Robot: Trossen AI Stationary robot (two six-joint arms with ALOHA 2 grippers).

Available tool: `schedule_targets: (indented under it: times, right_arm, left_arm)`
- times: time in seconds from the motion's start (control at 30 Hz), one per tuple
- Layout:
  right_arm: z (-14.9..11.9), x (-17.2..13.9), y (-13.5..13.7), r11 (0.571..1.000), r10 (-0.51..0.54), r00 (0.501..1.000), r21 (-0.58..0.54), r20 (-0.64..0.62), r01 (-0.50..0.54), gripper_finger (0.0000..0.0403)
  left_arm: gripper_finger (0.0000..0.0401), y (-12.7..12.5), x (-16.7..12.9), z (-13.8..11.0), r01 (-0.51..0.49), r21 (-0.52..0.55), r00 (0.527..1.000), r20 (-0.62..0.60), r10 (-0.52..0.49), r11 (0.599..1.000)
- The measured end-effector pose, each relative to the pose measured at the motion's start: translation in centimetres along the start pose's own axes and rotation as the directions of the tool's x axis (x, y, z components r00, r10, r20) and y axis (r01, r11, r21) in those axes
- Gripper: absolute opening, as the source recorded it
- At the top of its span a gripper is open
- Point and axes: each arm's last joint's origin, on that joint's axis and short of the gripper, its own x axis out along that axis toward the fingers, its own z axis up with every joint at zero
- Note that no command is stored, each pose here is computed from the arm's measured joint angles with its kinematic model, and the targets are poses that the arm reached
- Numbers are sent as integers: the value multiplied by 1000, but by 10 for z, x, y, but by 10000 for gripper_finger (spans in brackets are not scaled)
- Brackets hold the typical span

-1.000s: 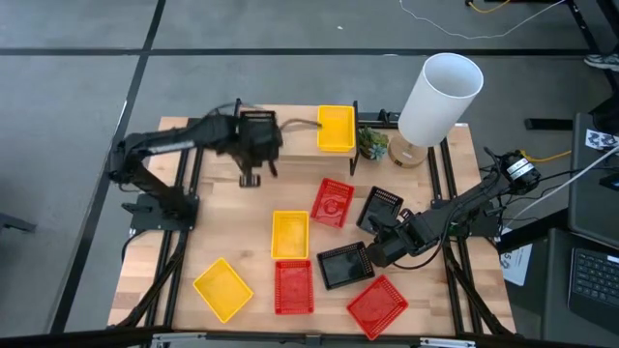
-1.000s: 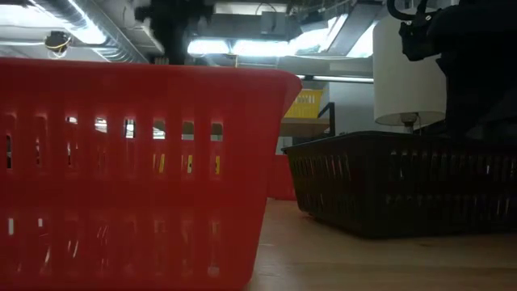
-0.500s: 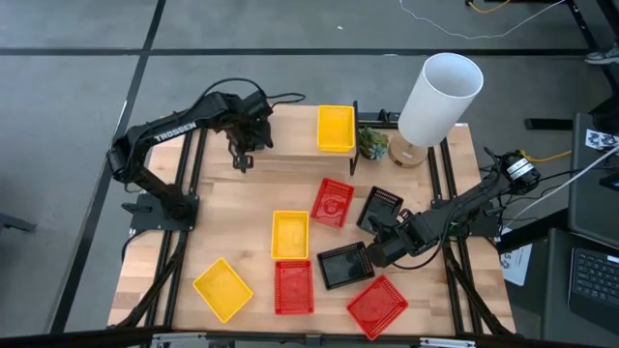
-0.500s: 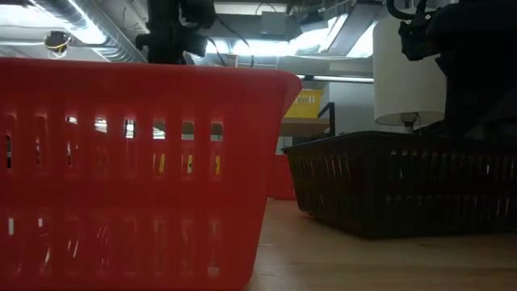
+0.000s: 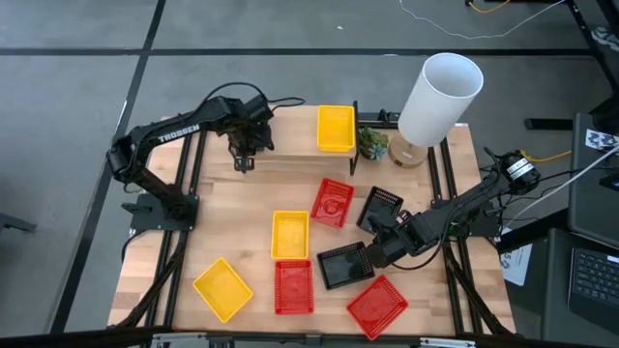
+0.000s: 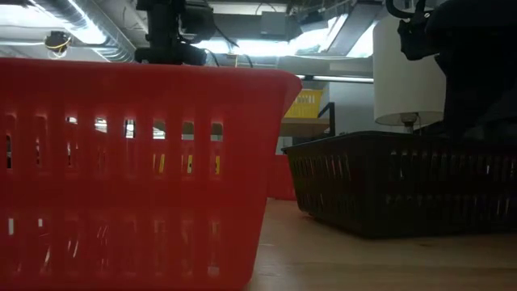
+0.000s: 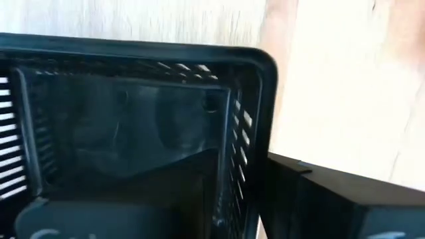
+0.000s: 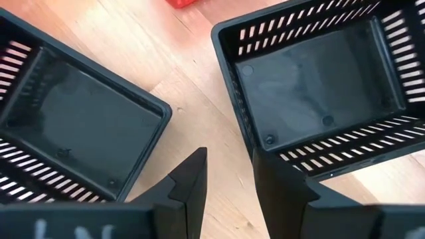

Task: Stack baskets on shelf by color
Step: Put the middle left black bin on the shelf, then put the top red bin on the shelf

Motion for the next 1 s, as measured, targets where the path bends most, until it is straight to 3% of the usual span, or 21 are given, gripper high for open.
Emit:
schedule_targets:
  times: [0.3,0.6,0.67,0.8,1.0]
  right_arm:
    - [0,0,0,1000,0,1000,0,0,0,122]
    - [0,0,0,1000,0,1000,-5,-2,0,122]
    - [0,0,0,1000,0,1000,-4,-2,0,122]
    - [-1,0,0,1000,6,1000,-5,-21,-6,122]
    - [-1,0,0,1000,5,1000,-5,-21,-5,122]
  left_arm:
    - [86,6,-27,8,-62,-23,997,42,63,998]
    - [86,-13,-52,11,-15,-91,1000,3,16,996]
    - [86,-23,-57,12,5,-160,1000,-11,-7,987]
    - [86,-54,-65,17,151,-311,988,8,-157,938]
    - [86,-124,-79,25,255,-221,966,18,-257,941]
